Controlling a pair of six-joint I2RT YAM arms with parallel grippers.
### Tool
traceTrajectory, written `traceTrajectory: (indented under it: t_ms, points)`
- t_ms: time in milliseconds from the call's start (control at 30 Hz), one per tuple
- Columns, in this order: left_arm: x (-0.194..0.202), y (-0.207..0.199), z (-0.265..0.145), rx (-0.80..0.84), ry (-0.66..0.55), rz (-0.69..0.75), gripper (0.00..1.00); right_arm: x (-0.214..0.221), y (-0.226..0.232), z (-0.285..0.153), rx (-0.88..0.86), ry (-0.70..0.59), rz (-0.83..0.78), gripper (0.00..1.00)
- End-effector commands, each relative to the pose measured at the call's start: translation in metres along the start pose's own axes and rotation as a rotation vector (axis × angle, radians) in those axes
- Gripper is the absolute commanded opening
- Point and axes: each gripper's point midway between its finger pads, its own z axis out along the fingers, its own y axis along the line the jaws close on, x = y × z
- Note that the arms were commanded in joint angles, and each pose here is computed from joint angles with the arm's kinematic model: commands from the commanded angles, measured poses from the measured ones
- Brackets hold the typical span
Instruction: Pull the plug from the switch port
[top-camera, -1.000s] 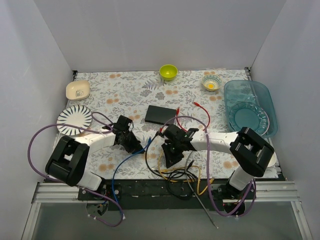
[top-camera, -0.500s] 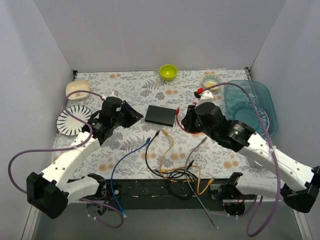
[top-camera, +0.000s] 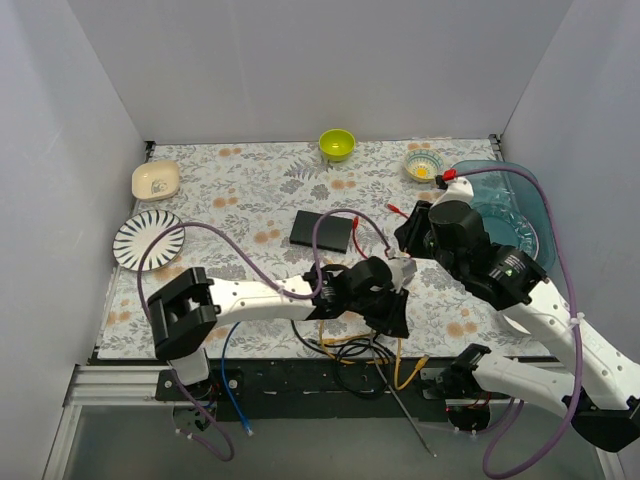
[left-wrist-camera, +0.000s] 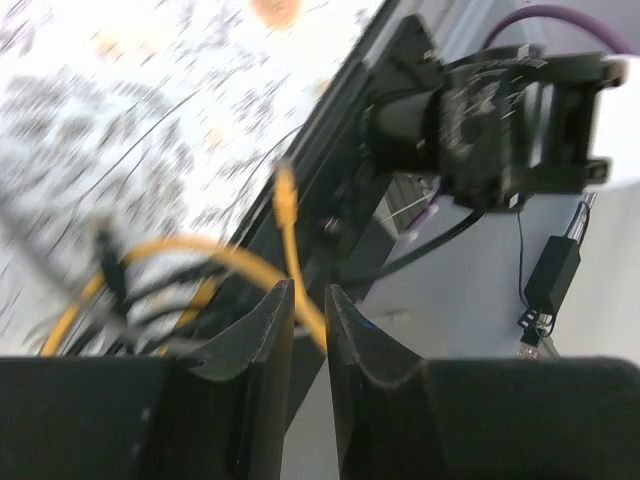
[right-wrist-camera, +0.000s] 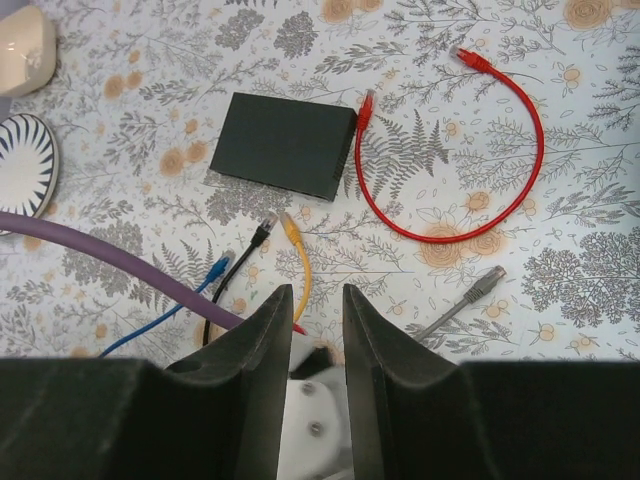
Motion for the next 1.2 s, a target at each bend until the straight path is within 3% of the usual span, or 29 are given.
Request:
traceTrajectory:
  t_ms: [0,200,400,533,667,867,1167]
  points:
    - [-0.024,-0.044,0.031,0.108,-0.039,0.146,0.19,-0.009,-0.004,-0.007,0.01,-0.031,0.043,0.34]
    - [0.031,0.013,0.083,-0.066,0.122,0.056,0.16,0.012,-0.012,-0.005,0.021,0.019,0.072,0.34]
    - [0.093,0.102,0.059,-0.377,0.191,-0.102,0.1,0.028,-0.022,-0.002,0.036,0.042,0.077,0.34]
    - [0.1,0.166,0.011,-0.641,0.119,-0.287,0.06,0.037,-0.023,0.003,0.026,0.055,0.083,0.34]
    - [0.099,0.227,-0.056,-0.759,0.014,-0.589,0.06,0.046,-0.021,0.01,0.011,0.066,0.085,0.34]
    - [0.093,0.289,-0.136,-0.978,-0.113,-0.867,0.07,0.055,-0.022,0.022,0.016,0.092,0.044,0.34]
    - [0.097,0.338,-0.231,-0.998,-0.354,-1.319,0.08,0.074,-0.028,0.034,0.018,0.162,0.009,0.34]
